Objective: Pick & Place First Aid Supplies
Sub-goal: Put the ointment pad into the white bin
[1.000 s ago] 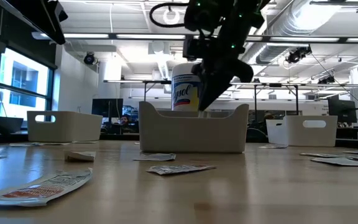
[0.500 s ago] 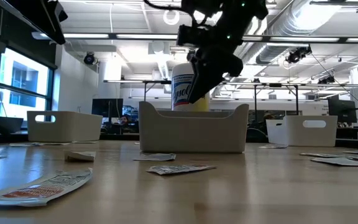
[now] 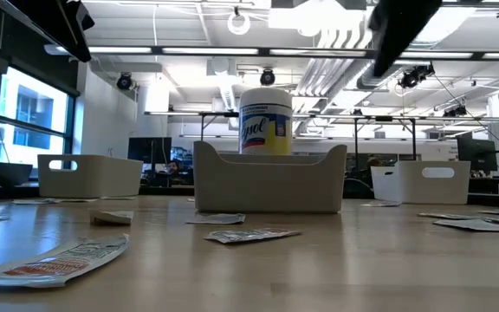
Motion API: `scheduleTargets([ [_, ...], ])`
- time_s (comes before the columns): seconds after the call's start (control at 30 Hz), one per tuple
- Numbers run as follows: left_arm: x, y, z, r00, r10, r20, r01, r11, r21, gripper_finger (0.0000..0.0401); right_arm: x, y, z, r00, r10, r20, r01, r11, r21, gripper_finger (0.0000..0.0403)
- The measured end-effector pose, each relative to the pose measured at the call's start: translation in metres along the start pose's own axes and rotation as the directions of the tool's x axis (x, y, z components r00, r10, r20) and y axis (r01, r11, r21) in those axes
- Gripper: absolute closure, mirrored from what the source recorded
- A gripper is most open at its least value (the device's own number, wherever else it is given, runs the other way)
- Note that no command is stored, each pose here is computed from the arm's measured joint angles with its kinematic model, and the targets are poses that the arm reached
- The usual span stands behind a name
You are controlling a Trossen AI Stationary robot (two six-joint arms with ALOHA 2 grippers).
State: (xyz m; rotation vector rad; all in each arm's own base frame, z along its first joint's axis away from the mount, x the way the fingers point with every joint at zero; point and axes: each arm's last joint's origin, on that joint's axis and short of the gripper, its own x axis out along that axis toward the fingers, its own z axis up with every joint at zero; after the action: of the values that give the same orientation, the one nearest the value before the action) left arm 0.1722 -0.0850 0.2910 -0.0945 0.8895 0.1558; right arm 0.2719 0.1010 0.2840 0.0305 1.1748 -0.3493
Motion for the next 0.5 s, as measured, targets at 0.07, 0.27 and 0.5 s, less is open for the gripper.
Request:
scheduleTargets([
  [0.07, 0.000, 0.000, 0.000, 1.000, 0.000, 0.000, 0.000, 1.000, 0.000, 0.0235, -0.003, 0.017, -0.017, 1.000, 0.022, 0.005, -0.022, 0.999, -0.034, 0.0319],
  [0.27, 0.000, 0.000, 0.000, 1.000, 0.000, 0.000, 0.000, 1.000, 0.000, 0.0235, 0.018, 0.049, -0.061, 0.997, 0.077, 0.014, -0.077, 0.997, 0.028, 0.0306],
  [0.5, 0.000, 0.000, 0.000, 1.000, 0.000, 0.000, 0.000, 1.000, 0.000, 0.0235, 0.063, 0.039, -0.106, 0.997, -0.026, -0.079, 0.030, 0.998, 0.052, 0.0289],
])
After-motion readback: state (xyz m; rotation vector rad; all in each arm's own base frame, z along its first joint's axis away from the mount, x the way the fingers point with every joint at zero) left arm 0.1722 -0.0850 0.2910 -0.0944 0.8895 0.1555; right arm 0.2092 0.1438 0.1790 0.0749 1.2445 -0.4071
